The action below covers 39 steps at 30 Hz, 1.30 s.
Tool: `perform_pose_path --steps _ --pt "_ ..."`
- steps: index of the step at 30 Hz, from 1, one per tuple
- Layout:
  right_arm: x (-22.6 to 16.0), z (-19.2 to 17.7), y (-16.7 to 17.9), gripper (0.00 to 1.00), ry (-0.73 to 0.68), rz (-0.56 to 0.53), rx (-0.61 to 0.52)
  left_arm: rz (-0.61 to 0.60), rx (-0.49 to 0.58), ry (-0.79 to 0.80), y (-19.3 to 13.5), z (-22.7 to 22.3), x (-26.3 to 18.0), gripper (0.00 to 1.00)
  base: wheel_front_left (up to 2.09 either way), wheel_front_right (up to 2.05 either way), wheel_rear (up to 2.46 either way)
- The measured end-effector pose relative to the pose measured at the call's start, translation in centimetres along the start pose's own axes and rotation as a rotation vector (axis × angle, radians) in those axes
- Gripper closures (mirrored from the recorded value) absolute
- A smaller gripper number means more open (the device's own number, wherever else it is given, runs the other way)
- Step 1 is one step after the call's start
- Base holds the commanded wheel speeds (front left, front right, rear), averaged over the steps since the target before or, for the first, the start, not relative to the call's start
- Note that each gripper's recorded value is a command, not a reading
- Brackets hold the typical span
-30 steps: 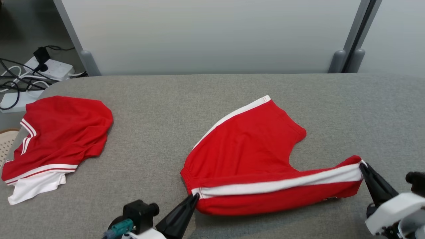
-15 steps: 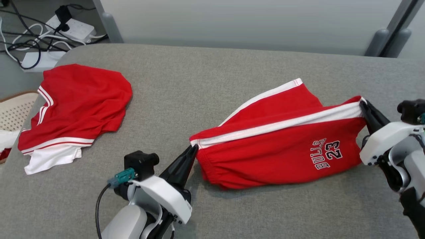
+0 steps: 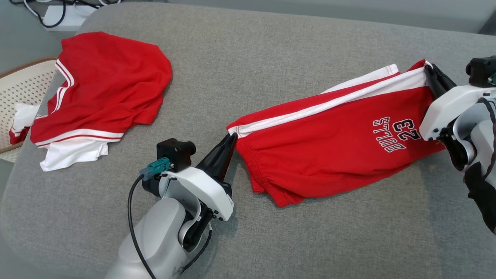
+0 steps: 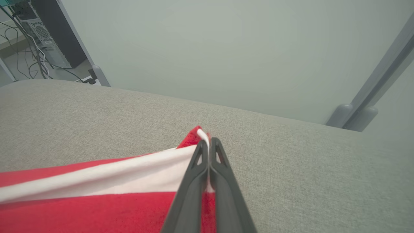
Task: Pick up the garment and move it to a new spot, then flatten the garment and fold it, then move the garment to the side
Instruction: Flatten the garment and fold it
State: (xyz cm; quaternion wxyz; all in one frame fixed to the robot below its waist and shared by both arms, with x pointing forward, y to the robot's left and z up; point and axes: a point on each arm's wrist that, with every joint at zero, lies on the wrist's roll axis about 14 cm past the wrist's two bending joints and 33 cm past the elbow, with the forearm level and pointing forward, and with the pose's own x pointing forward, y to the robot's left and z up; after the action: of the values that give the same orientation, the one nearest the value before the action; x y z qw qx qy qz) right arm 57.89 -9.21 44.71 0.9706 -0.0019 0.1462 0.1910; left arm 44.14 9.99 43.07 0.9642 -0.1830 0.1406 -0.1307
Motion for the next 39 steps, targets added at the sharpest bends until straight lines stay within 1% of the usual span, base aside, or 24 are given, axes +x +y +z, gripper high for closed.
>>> perform_pose_path --steps 7,12,14,15,17,20,21,22,23,24,25,26,27,28,29,30,34,39 --pt "2.3 -0.7 1.1 1.0 0.023 0.029 -0.025 0.021 -0.001 0.02 1.2 -0.5 0.5 1.0 0.0 0.0 0.0" --pt "3.1 -1.6 1.4 1.0 0.055 0.031 -0.04 0.029 -0.007 0.037 1.5 -1.0 0.7 0.99 0.0 0.0 0.0" --pt "3.2 -2.0 1.5 1.0 0.067 0.033 -0.043 0.022 -0.01 0.04 1.2 -1.1 0.7 0.9 0.0 0.0 0.0" --pt "3.2 -2.3 1.5 1.0 0.077 0.032 -0.049 0.015 -0.015 0.045 0.9 -1.2 0.8 0.81 0.0 0.0 0.0" --pt "3.2 -2.6 1.3 1.0 0.09 0.028 -0.056 0.002 -0.023 0.042 0.5 -1.2 0.9 0.76 0.0 0.0 0.0" --pt "3.4 -2.6 0.9 1.0 0.095 0.018 -0.058 -0.016 -0.023 0.053 0.0 -1.7 1.0 0.65 0.0 0.0 0.0" --pt "3.5 -2.6 0.8 1.0 0.096 0.016 -0.059 -0.019 -0.025 0.054 -0.1 -1.7 1.1 0.62 0.0 0.0 0.0" --pt "3.5 -2.7 0.7 1.0 0.097 0.014 -0.058 -0.022 -0.029 0.048 -0.1 -1.5 1.2 0.62 0.0 0.0 0.0" --pt "3.6 -2.7 0.7 1.0 0.098 0.012 -0.055 -0.026 -0.03 0.046 -0.2 -1.4 1.4 0.59 0.0 0.0 0.0" --pt "3.6 -2.8 0.6 0.94 0.098 0.011 -0.052 -0.032 -0.026 0.046 -0.4 -1.3 1.5 0.56 0.0 0.0 0.0" --pt "3.6 -2.8 0.6 0.87 0.099 0.01 -0.051 -0.035 -0.025 0.04 -0.5 -1.1 1.6 0.49 0.0 0.0 0.0" --pt "3.6 -2.7 0.6 0.62 0.097 0.009 -0.051 -0.039 -0.021 0.04 -0.6 -1.1 1.6 0.28 0.0 0.0 0.0" --pt "3.5 -2.7 0.6 0.56 0.095 0.008 -0.051 -0.041 -0.018 0.043 -0.6 -1.1 1.7 0.0 0.0 0.0 0.0" --pt "3.5 -2.6 0.6 0.28 0.093 0.008 -0.051 -0.042 -0.02 0.042 -0.7 -1.1 1.7 0.0 0.0 0.0 0.0" --pt "3.4 -2.6 0.6 0.03 0.093 0.007 -0.051 -0.045 -0.017 0.042 -0.8 -1.0 1.8 0.0 0.0 0.0 0.0" --pt "3.4 -2.6 0.6 0.0 0.091 0.006 -0.05 -0.046 -0.013 0.042 -0.8 -0.9 1.9 0.0 0.0 0.0 0.0" --pt "3.1 -2.3 0.3 0.0 0.075 0.0 -0.047 -0.032 -0.013 0.037 -0.7 -0.8 2.1 0.0 0.0 0.0 0.0" --pt "2.7 -1.2 0.4 0.0 0.043 0.005 -0.05 -0.015 -0.01 -0.01 -0.6 0.7 2.6 0.0 0.0 0.0 0.0"
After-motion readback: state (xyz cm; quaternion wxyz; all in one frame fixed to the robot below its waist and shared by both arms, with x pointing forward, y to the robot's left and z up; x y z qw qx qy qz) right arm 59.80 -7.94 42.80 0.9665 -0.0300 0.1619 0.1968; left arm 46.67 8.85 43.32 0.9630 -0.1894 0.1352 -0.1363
